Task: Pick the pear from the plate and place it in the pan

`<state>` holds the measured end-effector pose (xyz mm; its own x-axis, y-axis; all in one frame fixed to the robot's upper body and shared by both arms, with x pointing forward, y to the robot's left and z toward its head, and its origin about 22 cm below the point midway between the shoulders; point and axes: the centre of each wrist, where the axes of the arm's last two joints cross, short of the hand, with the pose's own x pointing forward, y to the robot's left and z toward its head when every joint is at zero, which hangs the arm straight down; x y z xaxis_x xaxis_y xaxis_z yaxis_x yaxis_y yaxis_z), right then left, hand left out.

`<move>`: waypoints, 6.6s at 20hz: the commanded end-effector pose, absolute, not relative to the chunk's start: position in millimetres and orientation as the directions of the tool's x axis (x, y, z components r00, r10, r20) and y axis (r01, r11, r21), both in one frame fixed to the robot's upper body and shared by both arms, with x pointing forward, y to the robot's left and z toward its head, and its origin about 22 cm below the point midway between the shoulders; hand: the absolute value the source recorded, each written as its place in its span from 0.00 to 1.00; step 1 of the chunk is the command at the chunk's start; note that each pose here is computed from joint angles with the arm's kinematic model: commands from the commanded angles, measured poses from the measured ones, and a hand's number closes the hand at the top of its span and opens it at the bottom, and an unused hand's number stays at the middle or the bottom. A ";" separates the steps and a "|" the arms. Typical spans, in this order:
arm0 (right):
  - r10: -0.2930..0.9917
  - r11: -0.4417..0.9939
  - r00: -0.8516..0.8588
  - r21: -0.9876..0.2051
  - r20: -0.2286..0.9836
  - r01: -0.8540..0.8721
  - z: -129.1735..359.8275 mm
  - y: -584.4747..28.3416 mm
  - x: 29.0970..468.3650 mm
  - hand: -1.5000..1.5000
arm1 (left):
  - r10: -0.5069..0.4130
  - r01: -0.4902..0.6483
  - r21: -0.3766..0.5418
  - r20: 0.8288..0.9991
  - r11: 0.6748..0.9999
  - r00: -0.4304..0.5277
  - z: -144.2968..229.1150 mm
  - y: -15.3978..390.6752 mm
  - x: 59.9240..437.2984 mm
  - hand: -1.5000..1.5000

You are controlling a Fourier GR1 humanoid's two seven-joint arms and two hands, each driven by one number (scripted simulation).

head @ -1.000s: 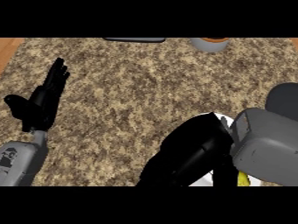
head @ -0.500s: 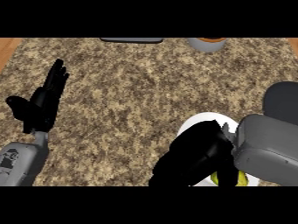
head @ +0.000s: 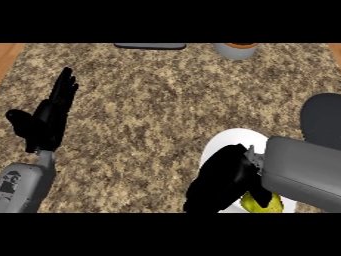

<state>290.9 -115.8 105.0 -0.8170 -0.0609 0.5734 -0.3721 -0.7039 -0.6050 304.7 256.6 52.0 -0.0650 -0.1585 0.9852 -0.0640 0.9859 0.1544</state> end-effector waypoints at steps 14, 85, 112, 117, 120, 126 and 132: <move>-0.221 -0.838 -0.806 -0.529 0.549 -0.131 80.1 -137.9 313.7 0.00 | -0.160 -0.093 0.156 0.986 0.983 -0.038 60.7 278.7 298.0 0.50; 0.739 0.655 -0.024 -0.710 0.673 0.259 115.9 -258.6 302.9 1.00 | -0.173 -0.191 0.168 0.985 0.967 -0.014 46.2 305.5 272.9 0.50; 0.724 0.501 0.230 -0.724 0.651 0.473 38.3 -477.5 320.1 1.00 | -0.158 -0.065 0.153 0.984 0.986 -0.080 70.4 269.3 312.1 0.50; 0.634 0.666 0.330 -0.711 0.699 0.227 15.4 -468.0 321.0 0.00 | -0.142 -0.051 0.138 0.986 0.989 -0.085 67.5 264.9 314.8 0.50; 0.602 0.723 0.273 -0.657 0.750 0.212 18.6 -492.5 303.3 0.00 | -0.154 -0.048 0.150 0.984 0.988 -0.091 62.7 259.9 314.3 0.50; 0.589 0.722 0.133 -0.593 0.797 0.357 3.4 -486.4 299.8 0.00 | -0.140 -0.072 0.135 0.987 0.988 -0.076 59.6 260.9 307.3 0.50; 0.412 0.791 -0.012 -0.351 0.911 0.501 -5.1 -511.0 266.8 0.00 | -0.153 -0.112 0.145 0.986 0.983 -0.063 46.1 264.2 300.3 0.50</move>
<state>285.3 -499.5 1.8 0.0784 0.5004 0.8622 0.4400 0.7587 -0.4803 298.5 265.8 49.1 -0.0620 -0.1518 0.9865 -0.0781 0.9861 0.1469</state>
